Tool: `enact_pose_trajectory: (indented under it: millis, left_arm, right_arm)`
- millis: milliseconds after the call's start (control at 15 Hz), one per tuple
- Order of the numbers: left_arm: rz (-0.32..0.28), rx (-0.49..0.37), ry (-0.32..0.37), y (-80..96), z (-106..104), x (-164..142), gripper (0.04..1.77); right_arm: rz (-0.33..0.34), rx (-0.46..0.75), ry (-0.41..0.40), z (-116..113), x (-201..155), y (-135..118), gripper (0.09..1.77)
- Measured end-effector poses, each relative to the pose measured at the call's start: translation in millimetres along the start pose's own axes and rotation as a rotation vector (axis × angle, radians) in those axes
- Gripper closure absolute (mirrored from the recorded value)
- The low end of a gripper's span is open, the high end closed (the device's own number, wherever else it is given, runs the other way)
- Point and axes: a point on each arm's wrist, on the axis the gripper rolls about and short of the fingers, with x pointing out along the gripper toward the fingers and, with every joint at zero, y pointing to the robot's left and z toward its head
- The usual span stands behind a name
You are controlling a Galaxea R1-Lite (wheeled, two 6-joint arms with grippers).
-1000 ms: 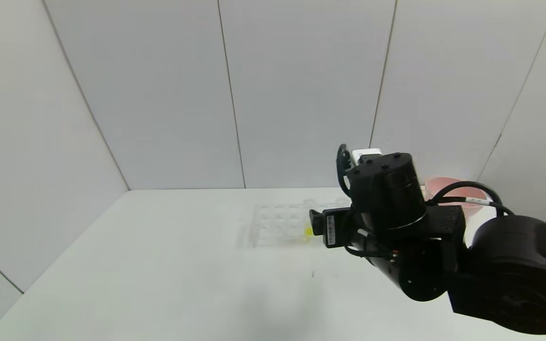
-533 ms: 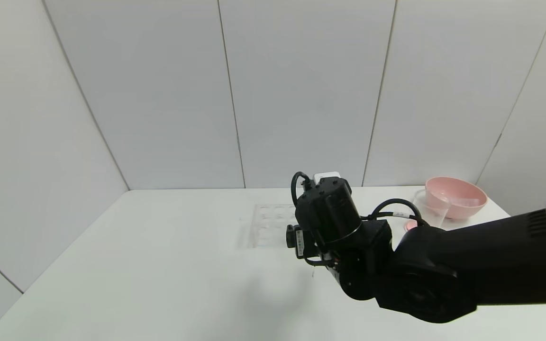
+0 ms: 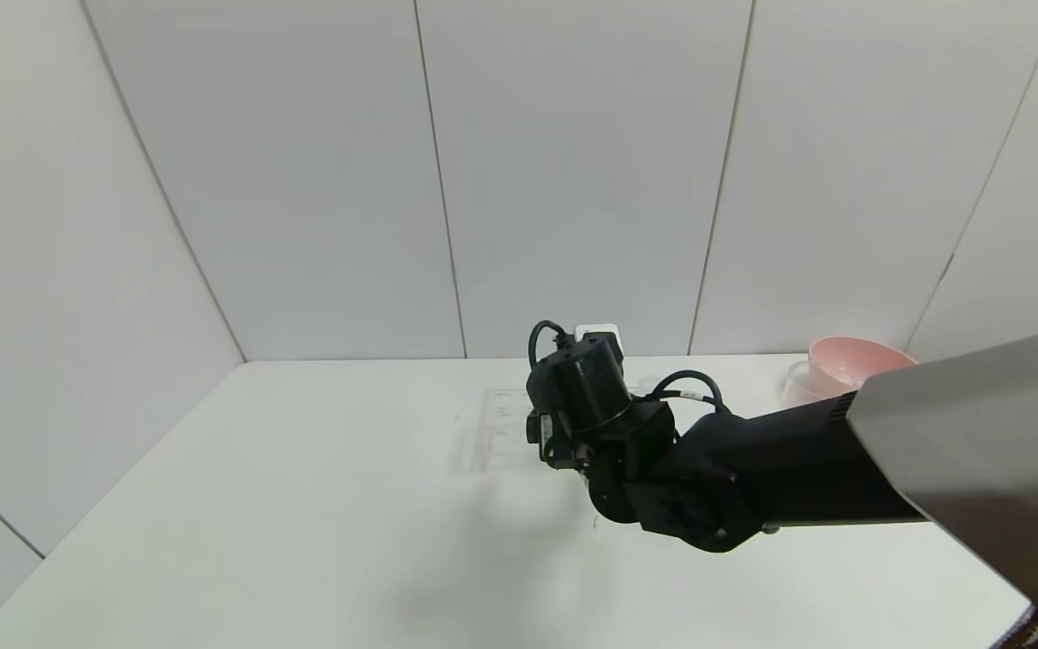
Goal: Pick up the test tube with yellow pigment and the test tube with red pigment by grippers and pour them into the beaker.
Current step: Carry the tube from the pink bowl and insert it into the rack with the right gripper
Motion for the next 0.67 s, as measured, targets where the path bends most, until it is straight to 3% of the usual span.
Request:
enact_pose_trajectory:
  millis: [667]
  left_arm:
    - [0.0,0.0,0.0,0.0,0,0,0.09]
  right_arm:
    - [-0.052,0.012,-0.019,-7,54,0,0.15]
